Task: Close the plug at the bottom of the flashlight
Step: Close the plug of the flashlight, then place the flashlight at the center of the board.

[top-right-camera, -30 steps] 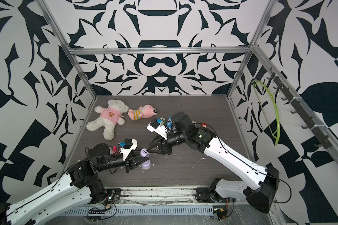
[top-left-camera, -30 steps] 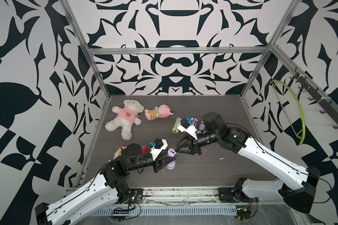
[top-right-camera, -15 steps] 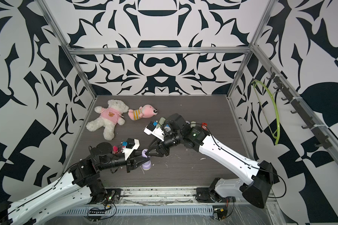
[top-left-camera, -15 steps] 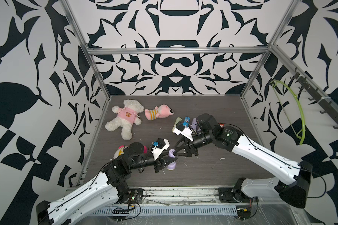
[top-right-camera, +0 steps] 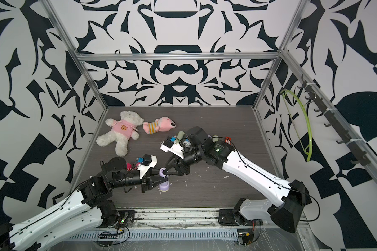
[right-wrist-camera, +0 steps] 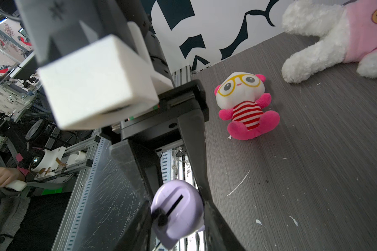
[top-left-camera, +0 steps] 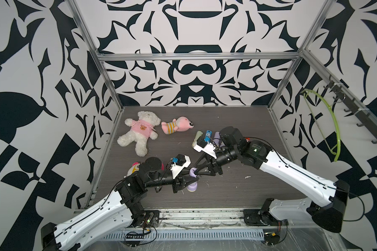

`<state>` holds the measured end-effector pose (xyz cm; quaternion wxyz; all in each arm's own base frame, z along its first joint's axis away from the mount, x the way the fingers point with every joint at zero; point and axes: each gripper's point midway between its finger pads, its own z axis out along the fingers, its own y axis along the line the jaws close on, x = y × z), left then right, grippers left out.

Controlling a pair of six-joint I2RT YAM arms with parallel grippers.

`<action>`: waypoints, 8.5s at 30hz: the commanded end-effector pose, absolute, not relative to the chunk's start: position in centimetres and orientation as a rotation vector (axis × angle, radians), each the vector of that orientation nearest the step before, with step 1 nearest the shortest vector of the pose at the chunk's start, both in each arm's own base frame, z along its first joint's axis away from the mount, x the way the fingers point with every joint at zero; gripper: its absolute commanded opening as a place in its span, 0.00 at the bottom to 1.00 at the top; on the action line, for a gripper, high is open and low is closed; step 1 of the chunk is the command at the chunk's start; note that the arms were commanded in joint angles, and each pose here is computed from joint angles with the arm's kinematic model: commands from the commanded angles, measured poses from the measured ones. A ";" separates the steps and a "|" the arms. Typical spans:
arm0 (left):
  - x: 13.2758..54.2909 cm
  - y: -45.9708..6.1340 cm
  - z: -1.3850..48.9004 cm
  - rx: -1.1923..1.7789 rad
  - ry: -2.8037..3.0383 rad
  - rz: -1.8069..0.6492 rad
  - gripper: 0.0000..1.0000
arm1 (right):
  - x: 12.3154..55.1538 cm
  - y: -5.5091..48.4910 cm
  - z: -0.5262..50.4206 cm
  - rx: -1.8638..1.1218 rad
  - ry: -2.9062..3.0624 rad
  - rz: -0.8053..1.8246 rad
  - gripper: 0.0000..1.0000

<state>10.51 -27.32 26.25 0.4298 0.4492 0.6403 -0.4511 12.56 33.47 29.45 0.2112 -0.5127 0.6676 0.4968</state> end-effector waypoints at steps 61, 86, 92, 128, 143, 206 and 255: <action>8.7 -27.9 29.6 1.199 1.483 -1.246 0.08 | 11.0 32.6 31.3 -1.573 1.705 1.443 0.38; 8.2 -28.0 30.5 1.210 1.443 -1.281 0.08 | 11.9 33.6 29.5 -1.564 1.770 1.473 0.17; 8.1 -27.9 30.5 1.216 1.441 -1.284 0.09 | 12.3 33.7 29.1 -1.559 1.780 1.463 0.11; 25.5 -41.4 28.3 0.853 1.973 -1.255 0.07 | 23.5 12.1 27.7 -0.201 2.185 0.190 0.24; 27.6 -45.1 28.0 0.703 2.000 -1.484 0.08 | 20.8 15.8 25.2 -0.277 2.223 0.533 0.56; 26.9 -36.4 27.7 0.572 1.865 -1.387 0.99 | 27.1 4.2 20.9 0.084 2.525 0.009 0.00; 25.4 -33.2 23.0 0.511 1.985 -1.316 0.99 | 37.9 -7.3 5.5 0.422 2.810 -0.144 1.00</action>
